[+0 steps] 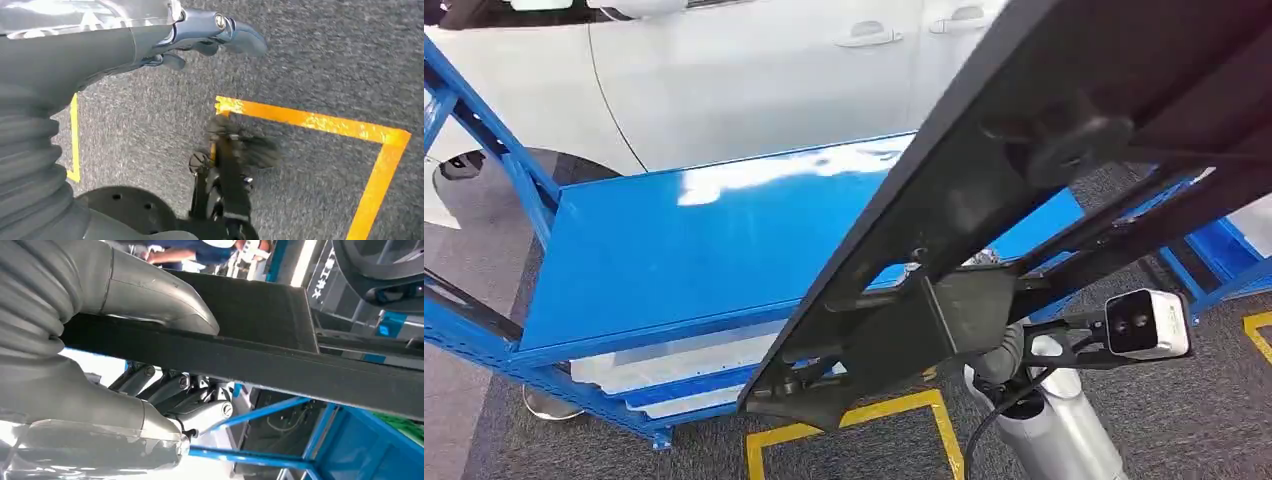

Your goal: Take the parts from the cabinet and place them on the table.

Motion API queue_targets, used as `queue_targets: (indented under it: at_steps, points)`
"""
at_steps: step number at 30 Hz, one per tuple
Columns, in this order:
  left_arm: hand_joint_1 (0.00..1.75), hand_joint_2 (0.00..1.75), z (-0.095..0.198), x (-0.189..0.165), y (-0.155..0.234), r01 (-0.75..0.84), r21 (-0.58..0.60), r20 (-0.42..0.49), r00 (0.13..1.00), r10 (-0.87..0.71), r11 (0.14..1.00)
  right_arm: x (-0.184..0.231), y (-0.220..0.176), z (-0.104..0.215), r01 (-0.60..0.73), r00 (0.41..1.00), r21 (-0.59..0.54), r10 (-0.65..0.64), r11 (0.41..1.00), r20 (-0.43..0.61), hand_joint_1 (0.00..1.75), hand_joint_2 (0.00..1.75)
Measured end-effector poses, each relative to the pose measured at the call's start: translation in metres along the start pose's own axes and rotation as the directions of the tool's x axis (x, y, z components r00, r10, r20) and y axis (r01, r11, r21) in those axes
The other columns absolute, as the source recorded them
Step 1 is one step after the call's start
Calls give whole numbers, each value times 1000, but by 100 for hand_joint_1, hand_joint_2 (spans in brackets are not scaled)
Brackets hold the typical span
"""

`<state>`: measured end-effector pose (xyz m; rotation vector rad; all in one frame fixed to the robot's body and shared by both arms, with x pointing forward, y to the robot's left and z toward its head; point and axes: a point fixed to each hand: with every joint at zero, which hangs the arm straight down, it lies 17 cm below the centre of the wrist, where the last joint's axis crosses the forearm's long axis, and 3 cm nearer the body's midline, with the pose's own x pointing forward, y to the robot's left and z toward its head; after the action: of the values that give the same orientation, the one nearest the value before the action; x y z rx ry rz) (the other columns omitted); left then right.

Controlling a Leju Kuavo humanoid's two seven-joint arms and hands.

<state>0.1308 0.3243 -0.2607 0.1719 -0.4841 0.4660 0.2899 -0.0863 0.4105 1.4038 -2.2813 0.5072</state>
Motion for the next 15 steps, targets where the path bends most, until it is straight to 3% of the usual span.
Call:
queue_targets:
  at_steps: [15]
  points:
    - [0, 175, -2, 6, 3, 3, 6, 10, 1000, -3, 1000, -9, -5, -1, 37, 999, 14, -37, 999, -39, 175, 175]
